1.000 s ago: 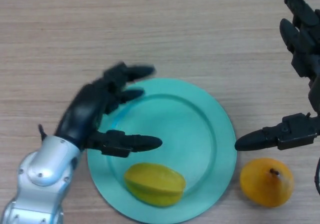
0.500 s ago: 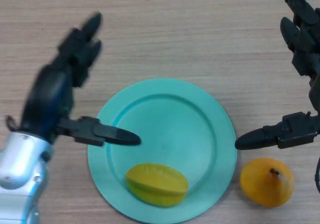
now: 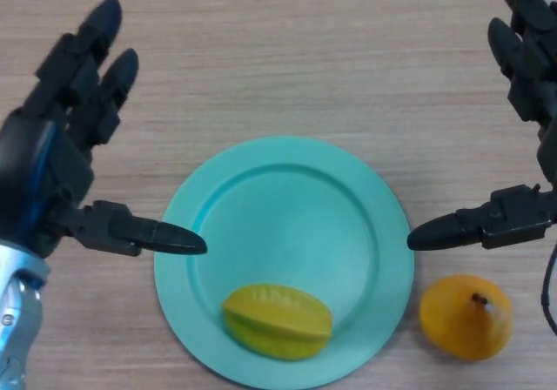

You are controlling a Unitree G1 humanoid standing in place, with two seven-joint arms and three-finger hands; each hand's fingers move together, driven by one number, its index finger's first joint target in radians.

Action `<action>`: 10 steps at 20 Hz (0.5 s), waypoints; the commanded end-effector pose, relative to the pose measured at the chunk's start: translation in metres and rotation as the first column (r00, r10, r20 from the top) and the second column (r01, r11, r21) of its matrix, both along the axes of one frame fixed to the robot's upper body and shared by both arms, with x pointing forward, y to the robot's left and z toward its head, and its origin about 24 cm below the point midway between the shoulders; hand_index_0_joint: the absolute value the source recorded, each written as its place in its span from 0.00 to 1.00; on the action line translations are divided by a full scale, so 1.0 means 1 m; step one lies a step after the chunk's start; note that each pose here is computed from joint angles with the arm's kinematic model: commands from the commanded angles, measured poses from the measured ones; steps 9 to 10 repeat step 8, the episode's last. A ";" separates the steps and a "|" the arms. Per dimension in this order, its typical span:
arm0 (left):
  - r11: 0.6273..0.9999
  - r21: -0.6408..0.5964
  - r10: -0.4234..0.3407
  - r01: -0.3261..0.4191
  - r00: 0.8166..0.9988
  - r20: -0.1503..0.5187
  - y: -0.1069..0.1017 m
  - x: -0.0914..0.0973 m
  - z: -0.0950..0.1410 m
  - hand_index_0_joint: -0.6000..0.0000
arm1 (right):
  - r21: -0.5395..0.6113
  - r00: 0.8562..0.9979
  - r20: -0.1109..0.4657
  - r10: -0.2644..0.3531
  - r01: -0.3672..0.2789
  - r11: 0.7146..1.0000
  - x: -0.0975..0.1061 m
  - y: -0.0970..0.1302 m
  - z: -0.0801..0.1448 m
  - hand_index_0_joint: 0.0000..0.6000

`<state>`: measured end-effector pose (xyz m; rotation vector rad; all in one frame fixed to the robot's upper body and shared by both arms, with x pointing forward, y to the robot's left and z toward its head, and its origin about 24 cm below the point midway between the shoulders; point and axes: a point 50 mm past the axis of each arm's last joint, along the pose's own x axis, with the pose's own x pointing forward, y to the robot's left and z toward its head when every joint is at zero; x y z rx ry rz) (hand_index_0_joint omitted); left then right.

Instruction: Pick up the yellow starfruit and place it on the plate

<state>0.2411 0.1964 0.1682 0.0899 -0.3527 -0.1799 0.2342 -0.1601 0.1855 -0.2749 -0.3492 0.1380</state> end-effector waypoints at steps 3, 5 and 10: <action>1.000 0.009 0.024 -0.027 0.979 0.205 0.014 -0.014 0.034 1.00 | 0.005 0.979 0.203 -0.015 0.014 1.000 -0.010 -0.002 0.024 0.00; 0.999 0.034 0.017 -0.023 0.984 0.175 0.013 -0.015 0.029 1.00 | 0.005 0.979 0.203 -0.012 0.011 1.000 -0.011 -0.002 0.024 0.00; 0.998 0.054 0.010 -0.018 0.990 0.144 0.015 -0.018 0.025 1.00 | 0.008 0.978 0.209 -0.013 0.011 1.000 -0.013 -0.002 0.025 0.00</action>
